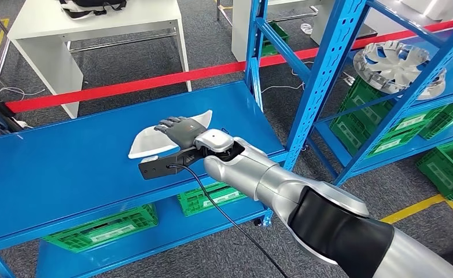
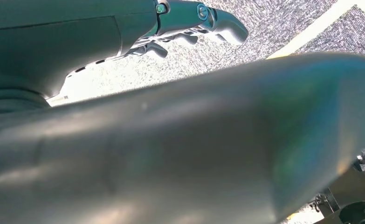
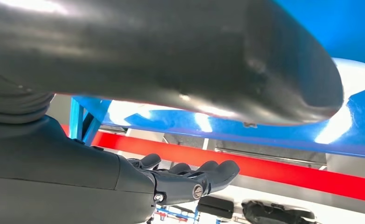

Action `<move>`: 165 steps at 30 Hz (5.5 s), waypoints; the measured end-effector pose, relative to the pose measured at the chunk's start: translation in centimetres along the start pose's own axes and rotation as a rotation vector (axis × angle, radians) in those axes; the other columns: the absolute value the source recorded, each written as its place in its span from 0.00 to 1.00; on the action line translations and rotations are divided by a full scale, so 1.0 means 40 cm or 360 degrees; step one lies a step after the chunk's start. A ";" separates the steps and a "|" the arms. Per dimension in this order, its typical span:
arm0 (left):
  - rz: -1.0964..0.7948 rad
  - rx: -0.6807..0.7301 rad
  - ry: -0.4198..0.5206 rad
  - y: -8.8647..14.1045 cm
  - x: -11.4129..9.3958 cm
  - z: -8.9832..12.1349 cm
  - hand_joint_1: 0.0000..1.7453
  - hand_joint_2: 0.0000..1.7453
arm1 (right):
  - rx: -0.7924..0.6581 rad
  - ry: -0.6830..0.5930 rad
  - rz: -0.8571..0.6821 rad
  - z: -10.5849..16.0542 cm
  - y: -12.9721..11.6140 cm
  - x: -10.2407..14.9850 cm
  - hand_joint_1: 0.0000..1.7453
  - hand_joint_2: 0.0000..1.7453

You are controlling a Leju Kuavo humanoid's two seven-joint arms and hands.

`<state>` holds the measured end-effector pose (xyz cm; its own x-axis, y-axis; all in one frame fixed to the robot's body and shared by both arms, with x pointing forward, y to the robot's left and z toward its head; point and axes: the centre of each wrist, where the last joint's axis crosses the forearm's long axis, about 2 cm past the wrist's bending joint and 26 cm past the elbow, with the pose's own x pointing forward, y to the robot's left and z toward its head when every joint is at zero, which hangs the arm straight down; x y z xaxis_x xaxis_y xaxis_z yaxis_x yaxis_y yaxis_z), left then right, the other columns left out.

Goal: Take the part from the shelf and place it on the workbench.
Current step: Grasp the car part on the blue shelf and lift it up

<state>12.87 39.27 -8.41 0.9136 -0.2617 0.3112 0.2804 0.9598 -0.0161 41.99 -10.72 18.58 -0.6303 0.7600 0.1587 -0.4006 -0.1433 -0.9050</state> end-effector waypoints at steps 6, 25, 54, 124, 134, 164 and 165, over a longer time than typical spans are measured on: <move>-0.0005 0.0003 -0.0013 0.002 0.006 0.000 0.00 0.00 | -0.0002 -0.0005 0.0003 -0.002 0.000 0.005 0.00 0.00; -0.0020 -0.0003 -0.0026 -0.004 0.019 -0.003 0.00 0.00 | 0.0026 0.0007 -0.0009 0.002 0.028 -0.007 0.00 0.00; -0.0045 -0.0009 -0.0033 -0.010 0.009 -0.004 0.00 0.00 | -0.0030 -0.0202 -0.0129 -0.030 0.026 0.114 0.00 1.00; -0.0024 -0.0024 -0.0038 -0.028 -0.041 -0.003 0.00 0.00 | -0.0444 -0.0215 0.0185 0.049 -0.046 0.207 0.00 1.00; -0.0001 -0.0030 -0.0064 -0.038 -0.033 -0.006 0.00 0.00 | -0.0778 -0.0503 0.0240 0.160 -0.187 0.284 0.00 1.00; -0.0065 -0.0027 -0.0019 -0.041 0.000 -0.011 0.00 0.00 | 0.0033 0.0051 -0.0005 -0.006 0.074 0.046 0.00 1.00; -0.0063 -0.0027 -0.0021 -0.041 0.000 -0.011 0.00 0.00 | 0.0039 0.0055 -0.0005 -0.007 0.077 0.045 0.00 1.00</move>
<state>12.53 37.65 -8.79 0.8977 -0.2980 0.3245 0.3214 0.9467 -0.0196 39.79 -9.61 15.97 -0.6056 0.7820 0.1472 -0.4190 -0.1560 -0.8945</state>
